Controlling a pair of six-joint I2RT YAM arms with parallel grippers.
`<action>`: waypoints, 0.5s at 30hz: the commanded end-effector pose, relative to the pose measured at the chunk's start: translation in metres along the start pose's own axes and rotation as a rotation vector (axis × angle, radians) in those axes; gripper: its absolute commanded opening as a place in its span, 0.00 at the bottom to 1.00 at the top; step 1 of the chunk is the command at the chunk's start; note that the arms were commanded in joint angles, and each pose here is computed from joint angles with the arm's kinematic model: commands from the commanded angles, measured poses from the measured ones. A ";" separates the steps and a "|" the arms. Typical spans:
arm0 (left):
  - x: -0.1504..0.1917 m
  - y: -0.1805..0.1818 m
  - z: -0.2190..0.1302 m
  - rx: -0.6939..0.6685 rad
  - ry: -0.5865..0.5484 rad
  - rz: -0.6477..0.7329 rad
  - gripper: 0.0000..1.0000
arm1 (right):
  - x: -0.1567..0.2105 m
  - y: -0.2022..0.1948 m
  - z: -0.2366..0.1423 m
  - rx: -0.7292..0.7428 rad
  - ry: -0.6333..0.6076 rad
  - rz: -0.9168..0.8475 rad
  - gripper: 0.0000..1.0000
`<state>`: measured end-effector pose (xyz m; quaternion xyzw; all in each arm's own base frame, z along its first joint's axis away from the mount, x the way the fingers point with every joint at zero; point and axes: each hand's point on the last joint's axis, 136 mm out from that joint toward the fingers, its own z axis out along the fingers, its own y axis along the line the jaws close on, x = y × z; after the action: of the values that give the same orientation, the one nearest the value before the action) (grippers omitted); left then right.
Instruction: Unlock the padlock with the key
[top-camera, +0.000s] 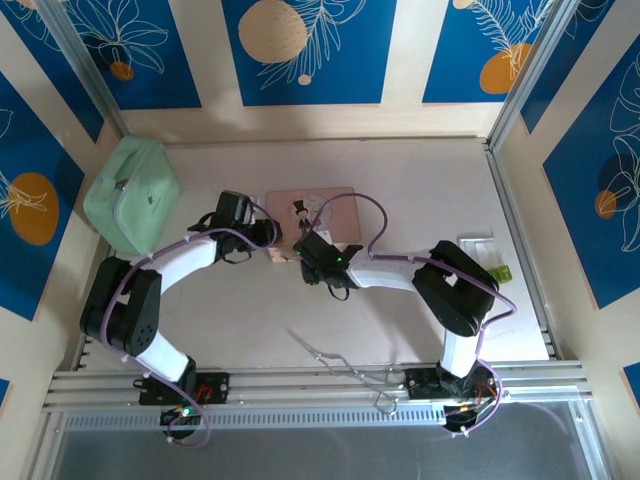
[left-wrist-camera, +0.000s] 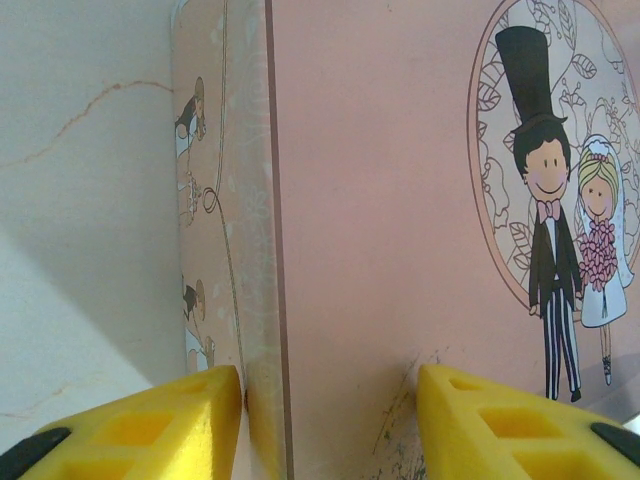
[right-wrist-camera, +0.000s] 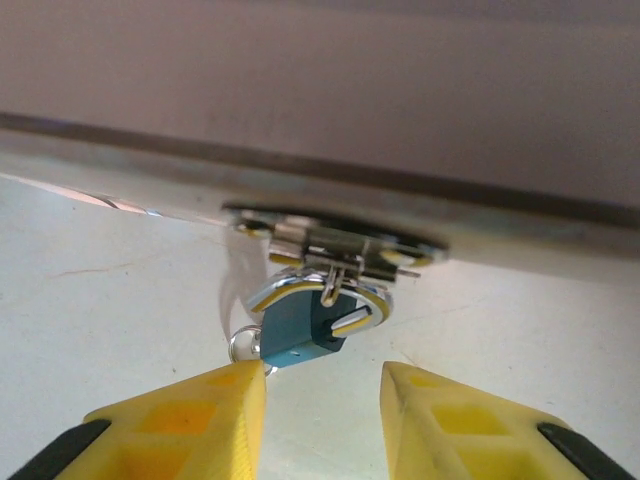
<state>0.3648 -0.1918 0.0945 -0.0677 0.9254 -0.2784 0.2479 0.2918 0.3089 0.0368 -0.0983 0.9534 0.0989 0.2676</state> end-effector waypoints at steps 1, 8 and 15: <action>0.001 -0.004 -0.006 -0.004 0.020 0.033 0.49 | -0.012 0.007 0.001 0.010 -0.041 0.010 0.39; 0.003 -0.004 -0.006 -0.003 0.027 0.036 0.48 | -0.015 0.009 0.007 0.046 -0.037 0.029 0.38; 0.005 -0.002 -0.006 -0.009 0.032 0.044 0.47 | -0.013 0.002 0.011 0.119 -0.015 0.042 0.33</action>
<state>0.3637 -0.1919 0.0947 -0.0569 0.9271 -0.2756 0.2476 0.3067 0.3196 0.0384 -0.0737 0.9544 0.0767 0.2790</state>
